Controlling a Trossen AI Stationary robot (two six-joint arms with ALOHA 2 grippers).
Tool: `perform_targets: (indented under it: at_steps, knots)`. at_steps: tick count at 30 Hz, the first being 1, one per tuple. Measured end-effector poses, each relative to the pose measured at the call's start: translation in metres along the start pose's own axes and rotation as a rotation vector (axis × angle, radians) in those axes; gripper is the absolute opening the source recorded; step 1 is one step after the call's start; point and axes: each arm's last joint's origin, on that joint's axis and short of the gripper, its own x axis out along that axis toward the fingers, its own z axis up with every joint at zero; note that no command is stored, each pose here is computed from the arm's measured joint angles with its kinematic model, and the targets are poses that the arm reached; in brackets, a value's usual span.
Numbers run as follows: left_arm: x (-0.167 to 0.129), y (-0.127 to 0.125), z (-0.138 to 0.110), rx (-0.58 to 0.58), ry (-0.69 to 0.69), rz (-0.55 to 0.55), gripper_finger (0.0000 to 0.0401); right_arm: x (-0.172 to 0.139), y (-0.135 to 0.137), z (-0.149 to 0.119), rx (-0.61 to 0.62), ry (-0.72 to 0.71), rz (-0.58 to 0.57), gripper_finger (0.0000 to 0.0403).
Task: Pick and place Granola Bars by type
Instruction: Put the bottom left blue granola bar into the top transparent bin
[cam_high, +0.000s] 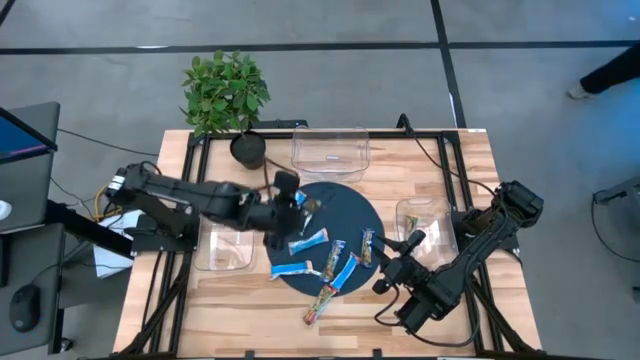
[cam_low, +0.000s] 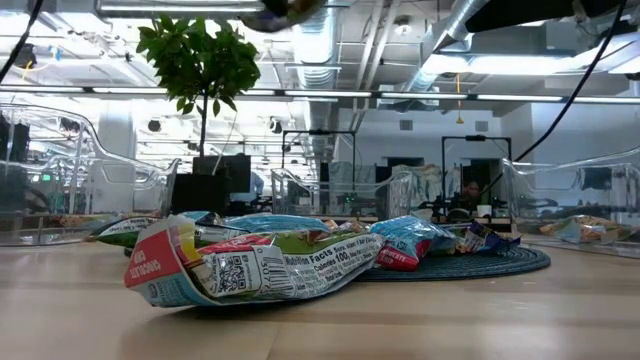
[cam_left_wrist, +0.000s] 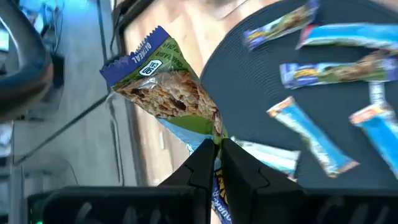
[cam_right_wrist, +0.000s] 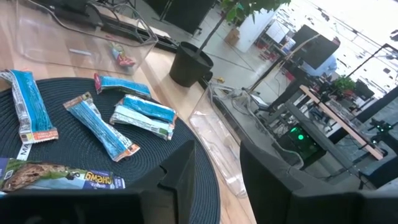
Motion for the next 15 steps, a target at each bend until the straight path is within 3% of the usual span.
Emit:
perform_targets:
  at_steps: [8,15]
  knots:
    - [0.052,0.041,-0.024,-0.032,0.021,0.005,0.0016,0.007,-0.002,0.001,0.006,0.014,-0.020,0.0120]
    - [0.092,0.094,-0.046,-0.101,-0.043,0.080,0.0016,0.010,-0.002,0.001,0.006,0.020,-0.028,0.0120]
